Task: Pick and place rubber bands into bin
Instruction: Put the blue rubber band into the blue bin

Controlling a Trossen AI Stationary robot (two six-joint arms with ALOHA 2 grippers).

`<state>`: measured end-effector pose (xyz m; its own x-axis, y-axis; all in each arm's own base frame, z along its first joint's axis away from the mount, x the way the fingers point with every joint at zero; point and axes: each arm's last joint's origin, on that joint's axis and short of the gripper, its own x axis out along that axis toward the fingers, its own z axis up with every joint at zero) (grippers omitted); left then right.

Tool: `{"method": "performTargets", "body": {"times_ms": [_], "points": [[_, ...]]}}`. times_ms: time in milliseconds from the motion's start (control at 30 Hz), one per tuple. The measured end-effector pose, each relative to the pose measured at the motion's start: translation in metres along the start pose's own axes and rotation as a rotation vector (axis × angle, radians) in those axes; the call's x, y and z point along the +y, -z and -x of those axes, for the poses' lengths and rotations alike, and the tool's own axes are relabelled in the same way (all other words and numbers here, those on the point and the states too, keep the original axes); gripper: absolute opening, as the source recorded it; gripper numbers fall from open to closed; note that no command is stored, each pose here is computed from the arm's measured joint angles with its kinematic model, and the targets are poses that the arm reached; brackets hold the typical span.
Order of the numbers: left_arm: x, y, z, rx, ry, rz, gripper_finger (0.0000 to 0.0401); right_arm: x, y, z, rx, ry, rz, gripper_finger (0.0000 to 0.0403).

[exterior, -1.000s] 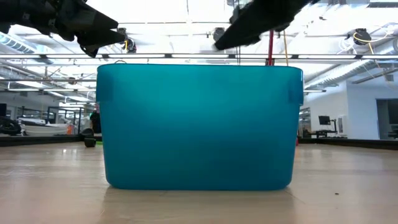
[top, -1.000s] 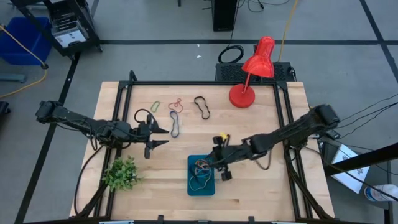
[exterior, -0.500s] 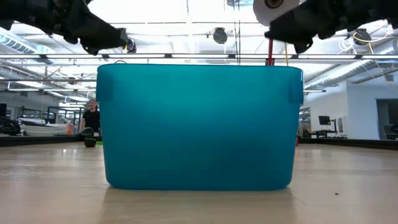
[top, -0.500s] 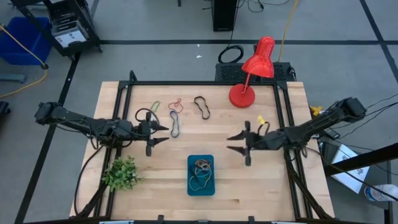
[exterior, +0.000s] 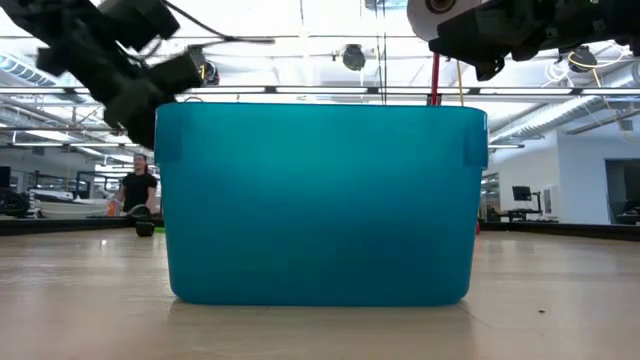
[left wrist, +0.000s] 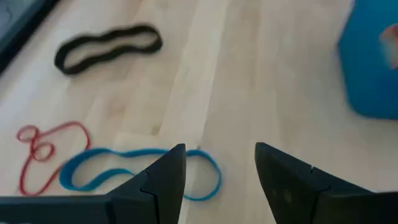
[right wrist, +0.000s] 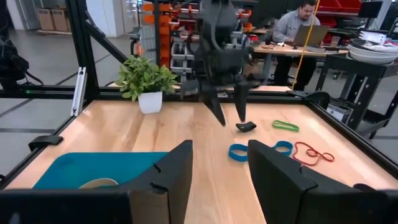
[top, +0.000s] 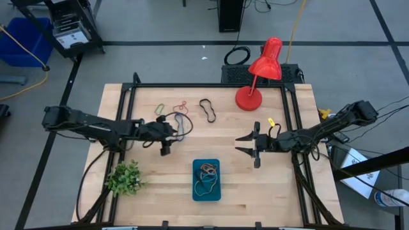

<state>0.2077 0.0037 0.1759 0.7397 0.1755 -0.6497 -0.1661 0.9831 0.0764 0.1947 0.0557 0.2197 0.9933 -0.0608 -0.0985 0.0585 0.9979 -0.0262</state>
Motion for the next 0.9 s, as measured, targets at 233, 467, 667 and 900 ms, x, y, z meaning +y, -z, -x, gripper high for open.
{"method": "performTargets", "body": {"times_ms": [233, 467, 667, 900], "points": [[0.001, 0.01, -0.036, 0.071, 0.037, -0.039, 0.02, 0.0, 0.0, 0.0, 0.001, 0.0, 0.0, 0.0145], [0.003, 0.023, -0.06, 0.152, 0.025, -0.007, 0.02, 0.0, 0.001, 0.0, 0.014, -0.001, 0.006, 0.0145], [0.006, 0.03, -0.069, 0.191, 0.009, 0.047, 0.02, 0.0, 0.001, 0.0, 0.014, -0.001, 0.006, 0.0142], [0.006, 0.028, -0.07, 0.163, 0.016, 0.052, 0.0159, 0.0, 0.002, 0.0, 0.023, -0.001, 0.01, 0.0145]]}}
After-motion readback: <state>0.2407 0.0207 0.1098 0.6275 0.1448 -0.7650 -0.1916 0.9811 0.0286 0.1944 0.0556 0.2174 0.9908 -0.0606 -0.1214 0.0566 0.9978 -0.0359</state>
